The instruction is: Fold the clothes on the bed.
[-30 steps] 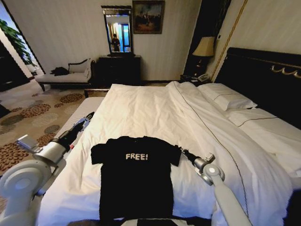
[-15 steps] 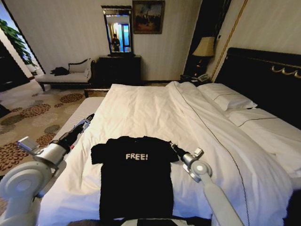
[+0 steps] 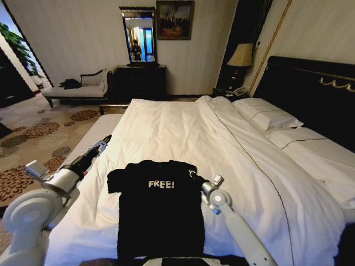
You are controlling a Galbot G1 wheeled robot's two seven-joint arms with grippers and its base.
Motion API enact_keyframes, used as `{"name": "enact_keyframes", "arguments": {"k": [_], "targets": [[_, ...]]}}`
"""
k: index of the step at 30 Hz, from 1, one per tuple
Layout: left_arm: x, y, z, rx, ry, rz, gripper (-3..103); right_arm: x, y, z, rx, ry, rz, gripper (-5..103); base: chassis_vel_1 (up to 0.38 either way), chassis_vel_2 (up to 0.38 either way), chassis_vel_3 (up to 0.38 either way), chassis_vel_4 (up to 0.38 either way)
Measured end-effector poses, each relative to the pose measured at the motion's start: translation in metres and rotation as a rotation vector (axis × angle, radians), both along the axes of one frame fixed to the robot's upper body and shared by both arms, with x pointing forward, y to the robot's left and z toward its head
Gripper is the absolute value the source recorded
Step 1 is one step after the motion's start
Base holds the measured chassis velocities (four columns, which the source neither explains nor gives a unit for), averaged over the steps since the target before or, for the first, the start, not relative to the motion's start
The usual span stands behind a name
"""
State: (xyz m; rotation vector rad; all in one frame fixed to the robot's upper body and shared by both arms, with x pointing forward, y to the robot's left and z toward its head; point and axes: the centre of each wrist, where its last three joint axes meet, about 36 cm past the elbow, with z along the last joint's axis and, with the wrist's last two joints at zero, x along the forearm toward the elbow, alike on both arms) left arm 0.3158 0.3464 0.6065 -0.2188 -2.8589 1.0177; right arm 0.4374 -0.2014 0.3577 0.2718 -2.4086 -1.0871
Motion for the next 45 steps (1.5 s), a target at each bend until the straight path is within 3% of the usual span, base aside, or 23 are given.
{"name": "enact_keyframes", "arguments": {"k": [2, 8, 14, 18, 19, 22, 24, 26, 27, 30, 35, 45], "targets": [[-0.001, 0.001, -0.001, 0.001, 0.004, 0.003, 100, 0.001, 0.004, -0.005, -0.002, -0.009, 0.008, -1, 0.000, 0.000, 0.000, 0.000], [-0.002, 0.002, -0.001, 0.004, 0.007, 0.011, 100, 0.000, 0.010, -0.008, 0.008, -0.036, 0.033, 15, 0.000, 0.000, 0.000, 0.000], [-0.003, 0.001, -0.004, 0.010, 0.014, 0.018, 100, -0.015, 0.020, 0.003, 0.092, -0.181, 0.129, 41, 0.000, 0.000, 0.000, 0.000], [-0.004, 0.000, -0.004, 0.012, 0.015, 0.020, 100, -0.020, 0.013, 0.011, 0.126, -0.263, 0.123, 58, 0.000, 0.000, 0.000, 0.000], [-0.004, 0.000, -0.005, 0.013, 0.016, 0.021, 100, -0.021, 0.010, 0.013, 0.131, -0.272, 0.113, 58, 0.000, 0.000, 0.000, 0.000], [-0.005, 0.000, -0.005, 0.014, 0.017, 0.022, 100, -0.022, -0.006, 0.019, 0.131, -0.260, 0.064, 69, 0.000, 0.000, 0.000, 0.000], [-0.004, -0.001, -0.005, 0.015, 0.018, 0.021, 100, -0.022, -0.033, 0.019, 0.082, -0.149, -0.023, 80, 0.000, 0.000, 0.000, 0.000], [-0.004, -0.001, -0.006, 0.015, 0.017, 0.020, 100, -0.022, -0.039, 0.017, 0.068, -0.125, -0.040, 80, 0.000, 0.000, 0.000, 0.000], [-0.003, -0.003, -0.006, 0.017, 0.018, 0.017, 100, -0.019, -0.057, 0.008, 0.028, -0.048, -0.098, 90, 0.000, 0.000, 0.000, 0.000], [-0.002, -0.005, -0.007, 0.020, 0.020, 0.014, 100, -0.018, -0.073, 0.002, 0.016, 0.018, -0.149, 99, 0.000, 0.000, 0.000, 0.000], [-0.001, -0.004, -0.007, 0.023, 0.021, 0.016, 100, -0.026, -0.074, 0.002, 0.033, 0.037, -0.153, 100, 0.000, 0.000, 0.000, 0.000], [-0.002, -0.001, -0.007, 0.026, 0.022, 0.026, 100, -0.049, -0.047, 0.001, 0.081, 0.059, -0.094, 100, 0.000, 0.000, 0.000, 0.000]]}}
